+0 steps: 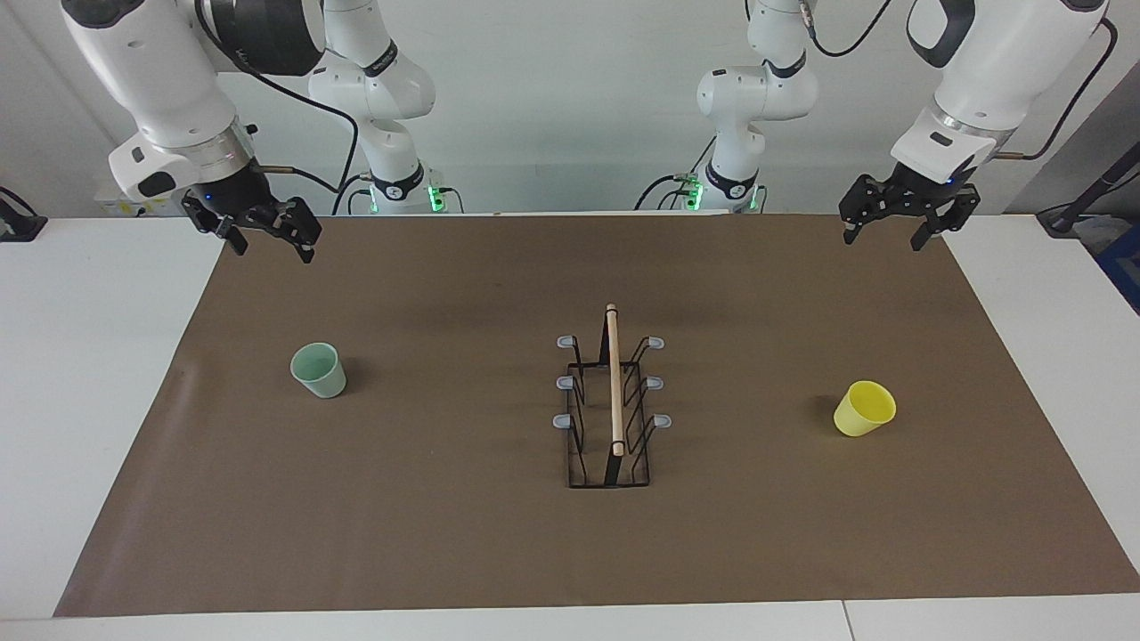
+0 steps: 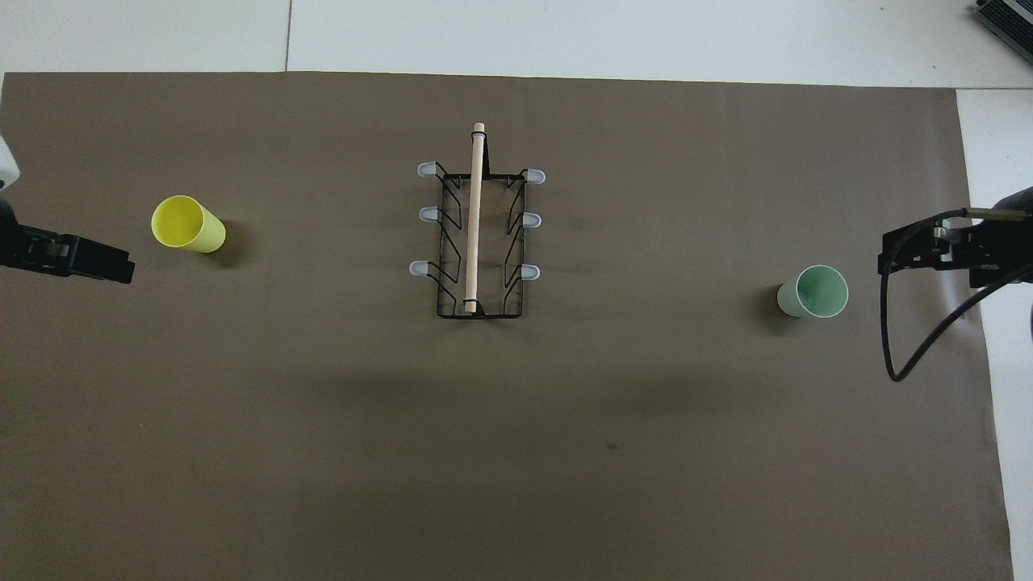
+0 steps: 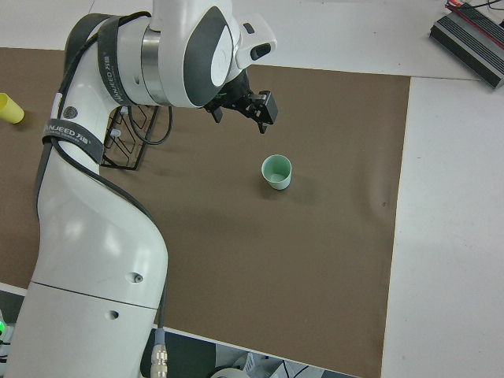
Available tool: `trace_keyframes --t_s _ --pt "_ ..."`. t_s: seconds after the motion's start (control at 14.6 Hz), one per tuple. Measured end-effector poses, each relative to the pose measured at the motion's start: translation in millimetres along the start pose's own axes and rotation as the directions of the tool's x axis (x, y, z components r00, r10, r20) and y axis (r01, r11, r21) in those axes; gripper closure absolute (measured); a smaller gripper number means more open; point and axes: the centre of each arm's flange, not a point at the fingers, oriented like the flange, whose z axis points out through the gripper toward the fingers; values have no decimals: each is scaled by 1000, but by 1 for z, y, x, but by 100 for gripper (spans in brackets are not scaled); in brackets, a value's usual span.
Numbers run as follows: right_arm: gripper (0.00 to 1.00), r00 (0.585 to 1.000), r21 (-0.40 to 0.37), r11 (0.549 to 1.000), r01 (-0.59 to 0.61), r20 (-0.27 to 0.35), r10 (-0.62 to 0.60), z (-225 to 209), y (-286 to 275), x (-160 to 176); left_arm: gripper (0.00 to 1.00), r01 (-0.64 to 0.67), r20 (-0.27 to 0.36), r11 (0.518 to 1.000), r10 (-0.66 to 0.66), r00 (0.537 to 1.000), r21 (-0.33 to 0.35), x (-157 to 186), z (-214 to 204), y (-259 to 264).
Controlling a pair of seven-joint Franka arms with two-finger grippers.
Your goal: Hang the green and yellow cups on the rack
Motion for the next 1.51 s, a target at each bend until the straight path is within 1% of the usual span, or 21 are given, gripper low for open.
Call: trace_keyframes --t_s 0.75,1.03,1.17,1.3,1.44,1.51 --pt "0 1000 0 1000 -1 2 1 1 2 0 0 0 -1 1000 0 1000 0 0 0 0" --pt "0 1000 -3 1000 6 3 -6 9 0 2 0 7 -27 1000 -7 1000 4 2 -3 -4" --pt "0 1000 -15 1000 7 -13 -8 21 -1 13 0 12 -31 1000 -12 999 5 3 -3 -7" --pt "0 1000 -28 1000 10 -29 -11 37 -2 28 0 18 -41 1000 -18 999 7 12 -6 -10" --pt "0 1000 -51 999 18 -21 -19 58 -5 50 0 42 -45 999 -42 998 9 32 -7 -16" --pt "0 999 -63 998 27 -18 -28 72 -9 66 0 66 -33 998 -66 997 9 47 -4 -20"
